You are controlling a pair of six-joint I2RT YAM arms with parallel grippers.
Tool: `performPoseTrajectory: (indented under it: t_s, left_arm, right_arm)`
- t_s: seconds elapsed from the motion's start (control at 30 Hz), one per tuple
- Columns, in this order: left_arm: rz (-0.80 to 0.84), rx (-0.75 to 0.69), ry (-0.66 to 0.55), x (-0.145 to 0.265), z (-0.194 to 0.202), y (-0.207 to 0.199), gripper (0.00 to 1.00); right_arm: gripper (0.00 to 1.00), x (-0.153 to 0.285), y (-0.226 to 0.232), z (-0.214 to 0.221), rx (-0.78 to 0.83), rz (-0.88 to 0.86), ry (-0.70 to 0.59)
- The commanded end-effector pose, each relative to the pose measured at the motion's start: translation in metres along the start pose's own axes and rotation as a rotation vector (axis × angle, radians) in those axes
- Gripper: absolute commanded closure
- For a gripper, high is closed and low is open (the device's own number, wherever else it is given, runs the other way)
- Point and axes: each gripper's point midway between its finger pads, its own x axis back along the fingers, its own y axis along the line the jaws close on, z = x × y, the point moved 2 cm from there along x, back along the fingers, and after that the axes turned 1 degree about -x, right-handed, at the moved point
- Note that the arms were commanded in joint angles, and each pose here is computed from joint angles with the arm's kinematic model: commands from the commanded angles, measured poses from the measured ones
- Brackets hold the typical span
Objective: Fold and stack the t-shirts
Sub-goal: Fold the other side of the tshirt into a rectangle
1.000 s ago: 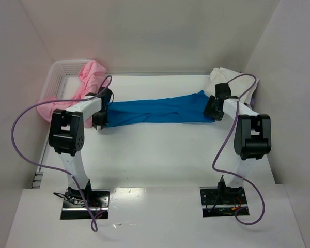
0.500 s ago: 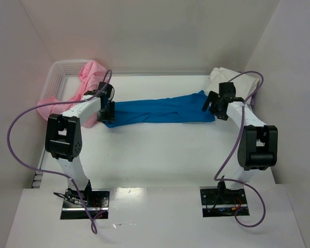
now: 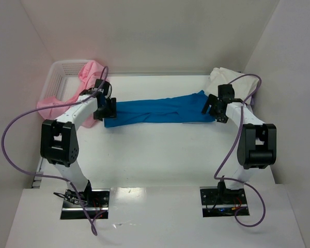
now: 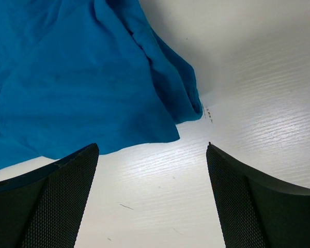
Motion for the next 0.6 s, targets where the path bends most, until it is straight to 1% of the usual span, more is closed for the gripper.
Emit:
performPoseTrajectory:
  t_s: [0.0,0.03,0.1,0.17,0.3,0.37,0.43,0.47,0.57]
  left_arm:
    - [0.057,0.019,-0.057,0.029,-0.005,-0.007,0.28]
    - [0.058,0.029,-0.06,0.026,-0.004,-0.007,0.28]
    - [0.05,0.027,-0.026,0.014,0.0,-0.007,0.28]
    - [0.027,0.038,0.013,-0.001,0.008,-0.009,0.31]
    - [-0.052,0.043,0.059,-0.019,0.021,0.003,0.34]
    - [-0.056,0.042,0.071,-0.025,0.026,0.003,0.35]
    - [-0.065,0.042,0.064,-0.032,0.024,0.004,0.4]
    - [-0.077,0.052,0.06,-0.032,0.024,0.005,0.46]
    - [-0.13,0.057,0.059,-0.04,0.024,0.012,0.55]
  right_arm:
    - [0.1,-0.004,-0.005,-0.001,0.005,0.019,-0.006]
    - [0.1,-0.004,-0.005,-0.001,0.005,0.019,-0.006]
    - [0.1,-0.006,-0.005,0.001,0.005,0.015,0.006]
    - [0.1,-0.006,-0.005,0.001,0.005,0.015,0.006]
    - [0.1,-0.003,-0.004,-0.001,0.005,0.01,-0.003]
    - [0.1,-0.004,-0.004,-0.003,0.004,0.015,-0.016]
    - [0.1,-0.007,-0.006,-0.001,0.005,0.02,-0.005]
    - [0.1,-0.007,-0.006,-0.001,0.014,0.02,-0.004]
    - [0.1,-0.01,-0.007,0.001,0.014,0.024,0.004]
